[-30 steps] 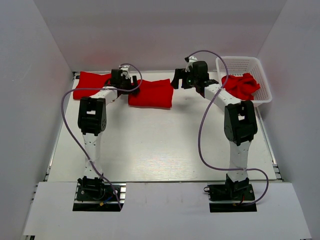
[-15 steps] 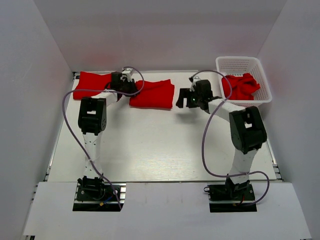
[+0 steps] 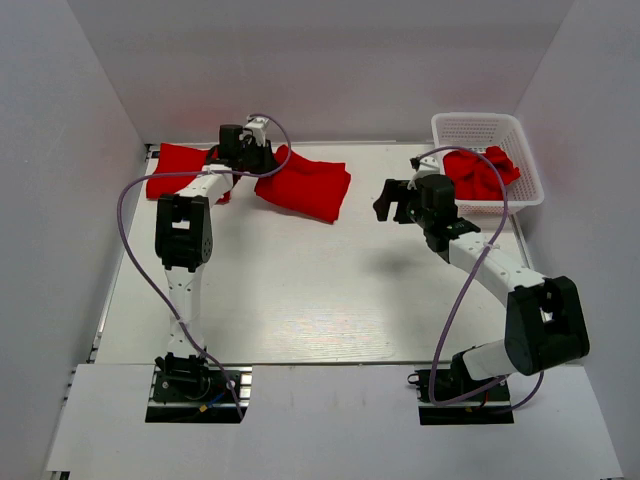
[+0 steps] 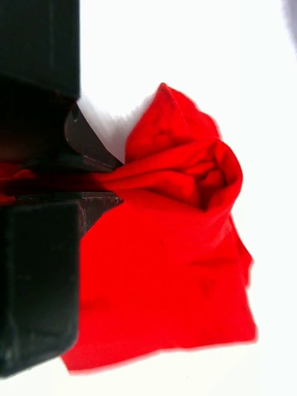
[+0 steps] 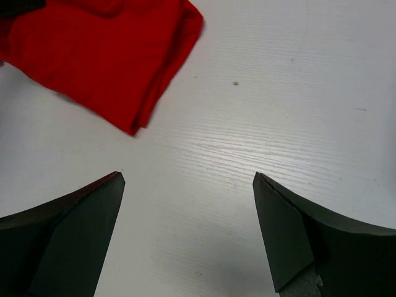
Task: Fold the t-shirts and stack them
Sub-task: Put the neatly folded tshirt into the corner of the board with the left arm
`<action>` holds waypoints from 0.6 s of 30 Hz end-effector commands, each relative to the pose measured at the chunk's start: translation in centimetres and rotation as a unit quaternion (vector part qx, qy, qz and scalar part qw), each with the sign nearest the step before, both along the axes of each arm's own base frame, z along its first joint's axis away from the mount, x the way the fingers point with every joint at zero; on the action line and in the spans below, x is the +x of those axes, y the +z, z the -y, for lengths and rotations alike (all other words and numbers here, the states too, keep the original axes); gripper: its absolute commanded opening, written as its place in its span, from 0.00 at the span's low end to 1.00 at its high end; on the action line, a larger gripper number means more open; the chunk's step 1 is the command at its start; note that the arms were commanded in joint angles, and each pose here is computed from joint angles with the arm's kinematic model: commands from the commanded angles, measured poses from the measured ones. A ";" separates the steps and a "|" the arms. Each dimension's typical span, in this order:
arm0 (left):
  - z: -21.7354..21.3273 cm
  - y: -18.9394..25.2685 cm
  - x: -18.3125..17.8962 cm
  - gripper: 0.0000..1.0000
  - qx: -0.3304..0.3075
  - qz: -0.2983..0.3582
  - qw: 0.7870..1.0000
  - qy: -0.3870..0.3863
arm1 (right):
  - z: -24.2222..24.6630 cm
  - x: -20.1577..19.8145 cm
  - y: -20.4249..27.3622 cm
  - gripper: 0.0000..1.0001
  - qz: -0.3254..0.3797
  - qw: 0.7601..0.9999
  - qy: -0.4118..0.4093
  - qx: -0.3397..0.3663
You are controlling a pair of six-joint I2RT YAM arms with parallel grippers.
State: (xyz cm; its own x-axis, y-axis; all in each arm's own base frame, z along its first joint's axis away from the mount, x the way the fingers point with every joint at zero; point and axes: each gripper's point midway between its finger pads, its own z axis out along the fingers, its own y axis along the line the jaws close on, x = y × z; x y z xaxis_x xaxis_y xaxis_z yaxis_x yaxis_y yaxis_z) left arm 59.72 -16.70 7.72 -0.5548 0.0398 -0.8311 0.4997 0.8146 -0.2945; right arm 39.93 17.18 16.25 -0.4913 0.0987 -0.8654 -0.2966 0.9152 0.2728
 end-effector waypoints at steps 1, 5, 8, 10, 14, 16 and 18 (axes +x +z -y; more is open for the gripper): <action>-0.7 10.2 0.2 0.00 0.022 0.083 0.996 -0.021 | 2.1 0.0 0.4 0.90 0.018 0.998 -0.055 -0.012; -2.0 12.2 0.2 0.00 0.045 0.091 0.994 -0.031 | 3.1 -0.5 1.1 0.90 0.026 0.997 -0.074 -0.019; -2.5 13.9 0.4 0.00 0.054 0.108 0.992 -0.037 | 3.5 -0.6 1.3 0.90 0.027 0.996 -0.081 -0.022; -3.6 15.1 0.8 0.00 0.071 0.119 0.990 -0.025 | 3.8 -0.8 1.8 0.90 0.032 0.996 -0.086 -0.022; -6.2 16.9 1.6 0.00 0.098 0.136 0.986 -0.006 | 4.2 -0.9 2.2 0.90 0.037 0.994 -0.097 -0.022; -7.1 17.4 1.5 0.00 0.110 0.142 0.984 -0.003 | 4.3 -0.9 2.1 0.90 0.037 0.994 -0.101 -0.022; -7.8 18.3 1.6 0.00 0.117 0.153 0.981 0.005 | 4.2 -0.9 2.1 0.90 0.037 0.994 -0.099 -0.019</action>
